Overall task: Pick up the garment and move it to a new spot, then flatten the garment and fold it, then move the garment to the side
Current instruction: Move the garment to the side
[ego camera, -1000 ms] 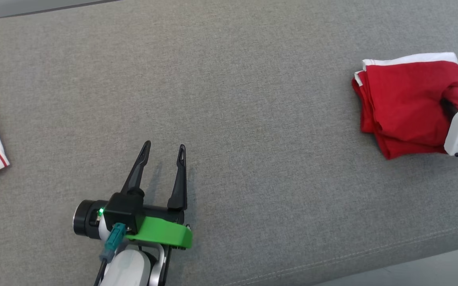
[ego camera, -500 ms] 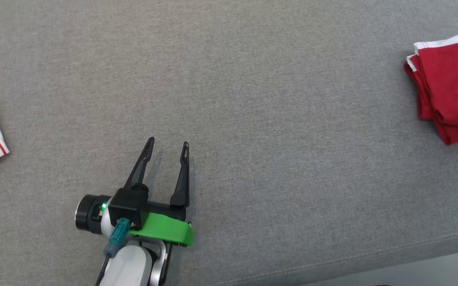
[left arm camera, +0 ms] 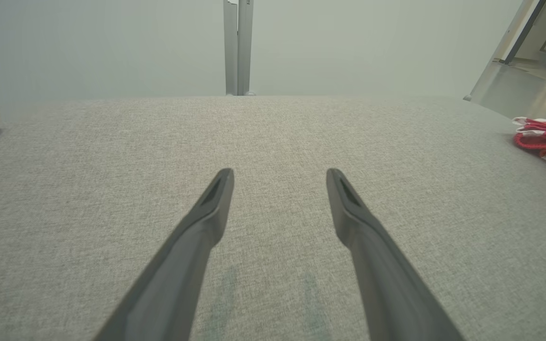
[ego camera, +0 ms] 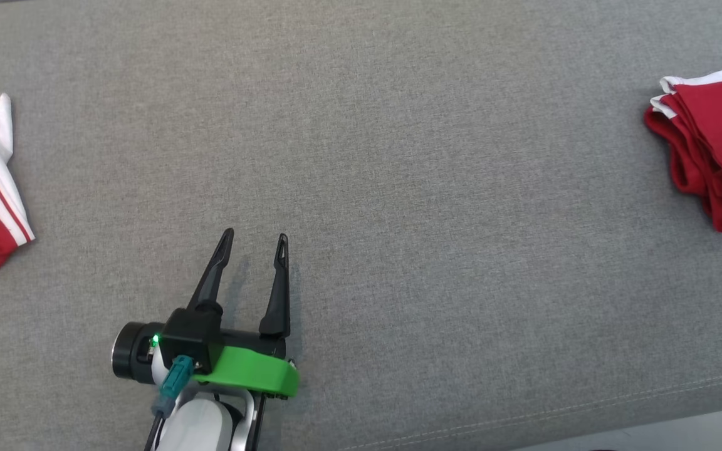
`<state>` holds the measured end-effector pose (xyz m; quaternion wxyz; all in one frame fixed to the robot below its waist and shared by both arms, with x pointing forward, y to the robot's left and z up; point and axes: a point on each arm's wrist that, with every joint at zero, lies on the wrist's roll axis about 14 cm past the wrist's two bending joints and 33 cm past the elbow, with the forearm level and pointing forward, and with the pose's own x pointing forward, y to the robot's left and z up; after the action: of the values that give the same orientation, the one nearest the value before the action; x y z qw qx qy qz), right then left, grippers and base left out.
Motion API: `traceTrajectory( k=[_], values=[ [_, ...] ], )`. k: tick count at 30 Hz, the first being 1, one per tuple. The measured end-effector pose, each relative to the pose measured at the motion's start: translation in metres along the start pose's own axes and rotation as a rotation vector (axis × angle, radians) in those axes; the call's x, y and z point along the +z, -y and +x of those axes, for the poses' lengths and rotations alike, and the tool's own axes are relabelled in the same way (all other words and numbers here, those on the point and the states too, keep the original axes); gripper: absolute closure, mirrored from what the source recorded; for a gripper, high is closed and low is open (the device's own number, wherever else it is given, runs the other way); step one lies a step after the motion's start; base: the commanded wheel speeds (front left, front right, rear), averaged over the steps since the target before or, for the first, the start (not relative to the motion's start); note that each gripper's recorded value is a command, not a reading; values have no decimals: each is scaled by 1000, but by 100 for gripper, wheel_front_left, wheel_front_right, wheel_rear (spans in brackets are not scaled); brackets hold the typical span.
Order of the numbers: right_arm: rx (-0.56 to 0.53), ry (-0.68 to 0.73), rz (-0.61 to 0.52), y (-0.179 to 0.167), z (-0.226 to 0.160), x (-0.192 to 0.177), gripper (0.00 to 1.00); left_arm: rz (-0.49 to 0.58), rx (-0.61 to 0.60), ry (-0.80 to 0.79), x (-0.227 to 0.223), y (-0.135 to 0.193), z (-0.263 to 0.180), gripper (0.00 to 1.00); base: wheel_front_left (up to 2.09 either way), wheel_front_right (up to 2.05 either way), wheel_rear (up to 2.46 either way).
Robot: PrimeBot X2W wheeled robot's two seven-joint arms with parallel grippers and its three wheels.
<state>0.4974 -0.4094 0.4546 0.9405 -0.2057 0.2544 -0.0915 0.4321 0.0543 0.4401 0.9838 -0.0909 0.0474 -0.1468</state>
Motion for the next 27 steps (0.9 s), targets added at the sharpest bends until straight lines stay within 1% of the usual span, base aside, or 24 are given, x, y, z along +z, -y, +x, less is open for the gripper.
traceTrajectory(
  k=[3,6,10,12,14,17,19,21,23,27],
  values=[
    [-20,94,62,5,-6,19,0,-3,4,5,3,0,-4,0,0,0,0],
    [-3,193,120,-2,-15,43,0,-7,12,15,8,-2,-10,0,0,0,0],
    [15,300,203,-1,-37,58,0,-11,34,31,16,-8,-21,0,0,0,0],
    [29,371,266,0,-52,67,0,-14,48,43,22,-12,-26,0,0,0,0],
    [61,418,293,-6,-68,67,0,-11,64,53,26,-17,-31,0,0,0,0],
    [101,433,373,-22,-91,46,0,-12,95,54,28,-25,-41,0,0,0,0],
    [116,461,393,-27,-107,41,0,-3,114,49,27,-31,-47,0,0,0,0],
    [121,527,411,-29,-124,49,0,6,137,47,28,-38,-53,0,0,0,0],
    [122,565,401,-36,-139,49,0,17,157,47,29,-45,-58,0,0,0,0],
    [134,621,360,-61,-161,51,0,40,200,36,27,-58,-69,0,0,0,0]
  ],
)
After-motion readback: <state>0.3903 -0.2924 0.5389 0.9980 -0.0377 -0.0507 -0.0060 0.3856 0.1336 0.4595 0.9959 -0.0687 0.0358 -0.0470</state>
